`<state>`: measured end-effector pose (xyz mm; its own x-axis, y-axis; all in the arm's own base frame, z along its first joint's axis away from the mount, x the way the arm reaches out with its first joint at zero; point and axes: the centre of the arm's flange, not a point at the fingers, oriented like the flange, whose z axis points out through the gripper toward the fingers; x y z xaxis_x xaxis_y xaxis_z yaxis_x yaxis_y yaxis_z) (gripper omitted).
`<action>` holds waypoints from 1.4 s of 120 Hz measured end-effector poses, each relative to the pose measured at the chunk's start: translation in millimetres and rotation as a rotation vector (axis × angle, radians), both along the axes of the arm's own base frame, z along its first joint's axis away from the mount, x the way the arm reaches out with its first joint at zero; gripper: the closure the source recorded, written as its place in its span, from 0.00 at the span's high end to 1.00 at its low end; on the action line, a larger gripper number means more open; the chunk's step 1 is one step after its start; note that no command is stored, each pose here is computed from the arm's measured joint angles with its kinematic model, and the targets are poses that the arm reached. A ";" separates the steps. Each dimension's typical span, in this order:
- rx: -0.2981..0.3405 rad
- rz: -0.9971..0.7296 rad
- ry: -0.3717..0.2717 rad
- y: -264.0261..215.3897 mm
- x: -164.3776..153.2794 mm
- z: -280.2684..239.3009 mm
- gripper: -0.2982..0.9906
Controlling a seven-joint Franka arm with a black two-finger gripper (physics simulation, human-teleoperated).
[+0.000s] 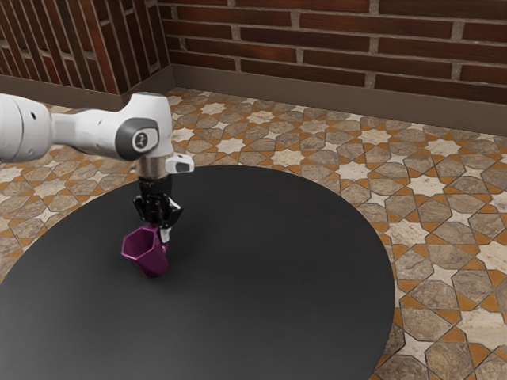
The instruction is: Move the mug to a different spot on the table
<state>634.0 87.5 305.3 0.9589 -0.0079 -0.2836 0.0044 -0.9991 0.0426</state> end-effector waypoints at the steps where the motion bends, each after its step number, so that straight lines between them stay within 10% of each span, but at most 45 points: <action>1: 0.000 0.000 0.003 -1.0 0.1 0.7 0.28; 94: 0.091 -0.010 0.232 -121.8 20.6 10.2 0.16; 133: 0.078 0.028 0.226 -131.9 26.8 12.5 0.59; 168: 0.059 0.045 0.143 -141.2 32.8 50.8 0.72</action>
<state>666.8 -53.7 356.1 0.9075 0.0549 -0.4164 0.0509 -0.9985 -0.0207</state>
